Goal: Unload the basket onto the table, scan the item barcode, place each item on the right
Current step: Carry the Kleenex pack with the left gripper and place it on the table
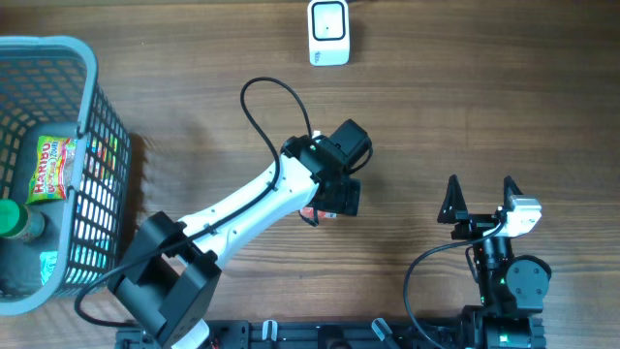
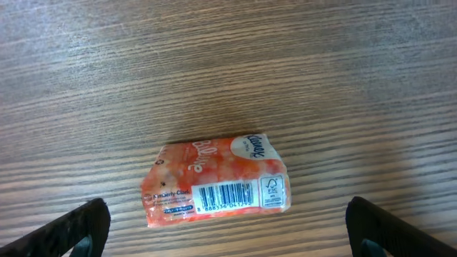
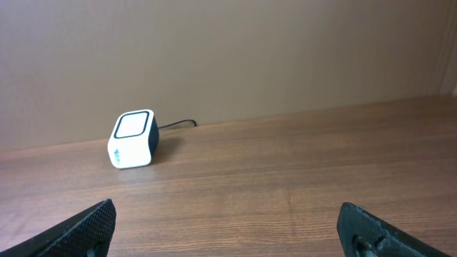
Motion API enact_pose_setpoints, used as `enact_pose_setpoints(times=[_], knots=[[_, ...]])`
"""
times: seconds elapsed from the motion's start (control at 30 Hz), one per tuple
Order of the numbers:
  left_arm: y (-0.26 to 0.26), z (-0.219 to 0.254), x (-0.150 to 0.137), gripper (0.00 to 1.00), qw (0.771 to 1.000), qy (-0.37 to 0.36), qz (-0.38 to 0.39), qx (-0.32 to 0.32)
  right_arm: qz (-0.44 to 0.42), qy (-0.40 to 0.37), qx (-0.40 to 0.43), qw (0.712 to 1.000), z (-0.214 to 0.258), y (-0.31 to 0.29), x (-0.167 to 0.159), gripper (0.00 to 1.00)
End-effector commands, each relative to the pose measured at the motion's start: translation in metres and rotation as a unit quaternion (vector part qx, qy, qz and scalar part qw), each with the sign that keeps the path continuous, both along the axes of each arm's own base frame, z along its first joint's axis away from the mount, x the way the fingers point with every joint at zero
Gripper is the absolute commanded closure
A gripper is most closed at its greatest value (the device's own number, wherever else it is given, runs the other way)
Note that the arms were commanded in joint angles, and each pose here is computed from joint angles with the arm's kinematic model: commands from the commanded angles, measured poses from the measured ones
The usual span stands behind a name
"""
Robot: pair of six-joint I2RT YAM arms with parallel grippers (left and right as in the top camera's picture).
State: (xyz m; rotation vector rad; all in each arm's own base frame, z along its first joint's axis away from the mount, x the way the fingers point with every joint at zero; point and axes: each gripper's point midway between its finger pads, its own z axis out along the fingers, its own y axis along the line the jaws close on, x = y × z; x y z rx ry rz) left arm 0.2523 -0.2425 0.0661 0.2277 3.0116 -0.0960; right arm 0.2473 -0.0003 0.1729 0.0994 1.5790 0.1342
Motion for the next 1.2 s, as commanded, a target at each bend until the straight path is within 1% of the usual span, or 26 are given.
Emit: enact_pose_setpoints(times=[0.0, 0.17, 0.2, 0.3, 0.37, 0.4, 0.47, 0.53, 0.6, 0.63, 0.67, 0.73, 0.8, 0.9, 1.0, 1.1, 1.17], knots=[[0.008, -0.021, 0.000, 0.00, 0.999, 0.025, 0.025, 0.020, 0.006, -0.004, -0.005, 1.000, 0.002, 0.002, 0.000, 0.00], [0.010, -0.041, -0.002, 0.00, 0.998, 0.044, 0.026, 0.040, 0.006, -0.004, -0.006, 1.000, 0.002, 0.002, 0.000, 0.00], [0.010, -0.044, -0.002, 0.03, 0.998, 0.047, 0.026, 0.040, 0.006, -0.004, -0.005, 1.000, 0.002, 0.002, 0.000, 0.00], [0.010, -0.045, -0.003, 0.27, 0.998, 0.049, 0.026, 0.042, 0.006, -0.004, -0.005, 1.000, 0.002, 0.002, 0.000, 0.00], [0.009, -0.045, -0.005, 0.48, 0.997, 0.054, 0.025, 0.039, 0.006, -0.004, -0.005, 1.000, 0.002, 0.002, 0.000, 0.00], [0.010, -0.045, -0.005, 0.53, 0.997, 0.055, 0.023, 0.040, 0.006, -0.004, -0.006, 1.000, 0.002, 0.002, 0.000, 0.00], [0.012, -0.045, -0.004, 0.53, 0.997, 0.052, 0.022, 0.044, 0.006, -0.004, -0.005, 1.000, 0.002, 0.002, 0.000, 0.00], [0.021, -0.040, 0.009, 0.53, 0.997, 0.036, 0.034, 0.058, 0.006, -0.004, -0.006, 1.000, 0.002, 0.002, 0.000, 0.00], [0.036, -0.024, 0.032, 0.53, 0.996, 0.008, 0.054, 0.074, 0.006, -0.004, -0.005, 1.000, 0.002, 0.002, 0.000, 0.00], [0.039, -0.012, 0.048, 0.52, 0.996, -0.010, 0.054, 0.072, 0.006, -0.004, -0.005, 1.000, 0.002, 0.002, 0.000, 0.00], [0.040, -0.002, 0.062, 0.51, 0.996, -0.024, 0.058, 0.062, 0.006, -0.004, -0.005, 1.000, 0.002, 0.002, 0.000, 0.00], [0.042, 0.022, 0.098, 0.51, 0.994, -0.065, 0.088, 0.031, 0.006, -0.004, -0.005, 1.000, 0.002, 0.002, 0.000, 0.00], [0.041, 0.030, 0.124, 0.51, 0.988, -0.102, 0.113, -0.001, 0.006, -0.004, -0.006, 1.000, 0.002, 0.002, 0.000, 0.00], [0.035, 0.027, 0.130, 0.52, 0.987, -0.117, 0.111, -0.012, 0.006, -0.004, -0.005, 1.000, 0.002, 0.002, 0.000, 0.00], [0.040, 0.014, 0.138, 0.52, 0.981, -0.157, 0.115, 0.011, 0.006, -0.004, -0.005, 1.000, 0.002, 0.002, 0.000, 0.00], [0.044, -0.007, 0.130, 0.52, 0.981, -0.154, 0.113, 0.019, 0.006, -0.004, -0.006, 1.000, 0.002, 0.002, 0.000, 0.00], [0.048, -0.022, 0.123, 0.39, 0.982, -0.149, 0.111, 0.025, 0.006, -0.004, -0.006, 1.000, 0.002, 0.002, 0.000, 0.00]])
